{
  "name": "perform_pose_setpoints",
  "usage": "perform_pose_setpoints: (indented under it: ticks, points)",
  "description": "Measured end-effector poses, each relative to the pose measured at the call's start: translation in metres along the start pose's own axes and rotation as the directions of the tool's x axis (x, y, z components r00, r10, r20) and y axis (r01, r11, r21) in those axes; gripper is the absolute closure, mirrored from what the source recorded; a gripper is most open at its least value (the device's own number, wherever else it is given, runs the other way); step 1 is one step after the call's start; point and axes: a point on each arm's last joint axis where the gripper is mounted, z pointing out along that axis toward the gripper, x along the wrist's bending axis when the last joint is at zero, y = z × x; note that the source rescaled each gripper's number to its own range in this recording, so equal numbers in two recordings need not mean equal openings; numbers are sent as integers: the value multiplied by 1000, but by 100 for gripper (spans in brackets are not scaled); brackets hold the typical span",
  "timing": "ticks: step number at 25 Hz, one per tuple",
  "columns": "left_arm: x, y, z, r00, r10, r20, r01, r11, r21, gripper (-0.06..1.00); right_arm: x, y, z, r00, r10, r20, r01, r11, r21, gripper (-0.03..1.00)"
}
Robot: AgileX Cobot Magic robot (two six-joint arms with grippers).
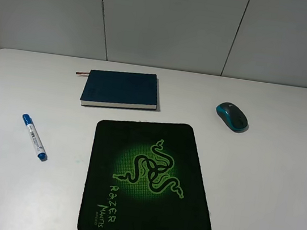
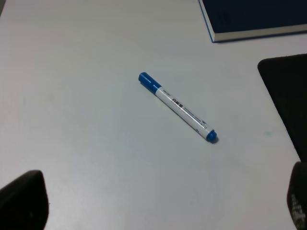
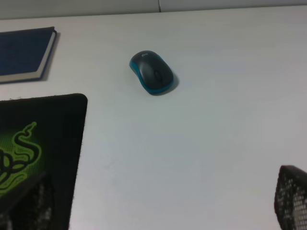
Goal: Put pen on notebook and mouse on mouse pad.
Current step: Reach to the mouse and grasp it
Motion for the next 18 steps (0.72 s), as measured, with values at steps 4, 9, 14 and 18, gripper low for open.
perform_pose_setpoints:
  ticks: [4, 9, 14, 18]
  points:
    - [0, 0, 0, 1000, 0, 0, 0, 1000, 0, -6, 0, 0, 0, 1000, 0, 0, 0, 1000, 0, -3]
    - [0, 0, 0, 1000, 0, 0, 0, 1000, 0, -6, 0, 0, 0, 1000, 0, 0, 0, 1000, 0, -3]
    - [0, 0, 0, 1000, 0, 0, 0, 1000, 0, -5, 0, 0, 0, 1000, 0, 0, 0, 1000, 0, -3]
    - [0, 0, 0, 1000, 0, 0, 0, 1000, 0, -5, 0, 0, 0, 1000, 0, 0, 0, 1000, 0, -3]
